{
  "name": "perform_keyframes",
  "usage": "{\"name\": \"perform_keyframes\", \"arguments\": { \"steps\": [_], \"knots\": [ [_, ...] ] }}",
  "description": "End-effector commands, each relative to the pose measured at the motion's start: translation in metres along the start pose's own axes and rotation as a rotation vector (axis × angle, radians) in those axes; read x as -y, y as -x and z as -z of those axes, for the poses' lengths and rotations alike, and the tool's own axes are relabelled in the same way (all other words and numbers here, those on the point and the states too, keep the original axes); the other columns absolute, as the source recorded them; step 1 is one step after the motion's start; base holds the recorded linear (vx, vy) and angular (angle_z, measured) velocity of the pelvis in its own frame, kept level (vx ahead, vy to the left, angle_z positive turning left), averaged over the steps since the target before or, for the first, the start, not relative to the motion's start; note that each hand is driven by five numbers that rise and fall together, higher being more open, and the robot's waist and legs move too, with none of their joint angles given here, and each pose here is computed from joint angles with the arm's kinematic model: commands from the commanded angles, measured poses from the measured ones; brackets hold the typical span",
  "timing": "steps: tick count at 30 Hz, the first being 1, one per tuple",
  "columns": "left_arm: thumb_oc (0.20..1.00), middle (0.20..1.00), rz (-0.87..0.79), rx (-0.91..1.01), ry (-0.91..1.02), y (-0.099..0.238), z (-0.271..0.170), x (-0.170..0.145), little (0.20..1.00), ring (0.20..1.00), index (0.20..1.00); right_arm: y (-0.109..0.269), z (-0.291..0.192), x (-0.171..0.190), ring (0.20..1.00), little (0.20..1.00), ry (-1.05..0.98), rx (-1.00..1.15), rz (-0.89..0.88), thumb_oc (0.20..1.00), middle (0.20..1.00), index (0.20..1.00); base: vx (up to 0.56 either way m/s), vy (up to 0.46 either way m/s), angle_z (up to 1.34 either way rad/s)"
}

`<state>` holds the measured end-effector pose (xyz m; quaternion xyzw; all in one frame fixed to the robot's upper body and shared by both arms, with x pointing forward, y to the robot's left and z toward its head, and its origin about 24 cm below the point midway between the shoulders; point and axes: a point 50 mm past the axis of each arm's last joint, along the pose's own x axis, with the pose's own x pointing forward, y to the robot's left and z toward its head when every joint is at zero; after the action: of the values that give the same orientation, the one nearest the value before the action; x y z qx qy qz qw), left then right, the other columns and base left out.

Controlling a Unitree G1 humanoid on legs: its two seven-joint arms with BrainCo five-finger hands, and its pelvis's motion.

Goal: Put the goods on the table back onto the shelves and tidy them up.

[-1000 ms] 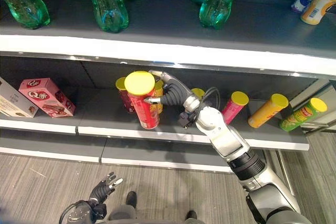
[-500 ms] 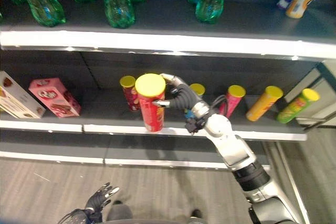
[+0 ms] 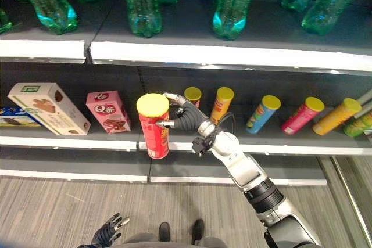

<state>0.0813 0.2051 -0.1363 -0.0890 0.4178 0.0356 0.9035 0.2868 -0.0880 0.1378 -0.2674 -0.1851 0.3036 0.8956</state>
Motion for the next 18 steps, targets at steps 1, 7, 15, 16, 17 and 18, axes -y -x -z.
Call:
{"name": "perform_keyframes", "arguments": {
  "steps": [1,7,15,16,17,18],
  "knots": [
    [1.0,1.0,0.043,0.069,-0.069,-0.01,-0.024,0.001,1.0,1.0,1.0,-0.009,-0.045,0.03,0.2,0.2,0.061,0.226,0.118,0.2,0.2,0.2,0.05,0.054,0.34],
    [1.0,1.0,0.058,0.065,-0.104,-0.007,-0.026,-0.004,1.0,1.0,1.0,-0.015,-0.056,0.033,0.2,0.2,0.084,0.265,0.111,0.2,0.2,0.2,0.06,0.193,-0.06],
    [1.0,1.0,0.062,0.134,-0.119,-0.008,-0.044,-0.006,1.0,1.0,1.0,-0.022,-0.066,0.044,0.2,0.2,0.153,0.289,0.134,0.2,0.2,0.2,-0.03,0.116,-0.37],
    [1.0,1.0,0.058,0.125,-0.123,-0.007,-0.042,-0.008,1.0,1.0,1.0,-0.023,-0.069,0.047,0.2,0.2,0.168,0.299,0.138,0.2,0.2,0.2,-0.03,0.003,-0.01],
    [1.0,1.0,0.058,0.126,-0.122,-0.007,-0.042,-0.008,1.0,1.0,1.0,-0.023,-0.069,0.047,0.2,0.2,0.168,0.299,0.138,0.2,0.2,0.2,-0.05,-0.01,-0.01],
    [1.0,1.0,0.058,0.121,-0.125,-0.008,-0.041,-0.007,1.0,1.0,1.0,-0.026,-0.075,0.049,0.2,0.2,0.187,0.316,0.138,0.2,0.2,0.2,-0.04,-0.016,0.01]
  ]
}}
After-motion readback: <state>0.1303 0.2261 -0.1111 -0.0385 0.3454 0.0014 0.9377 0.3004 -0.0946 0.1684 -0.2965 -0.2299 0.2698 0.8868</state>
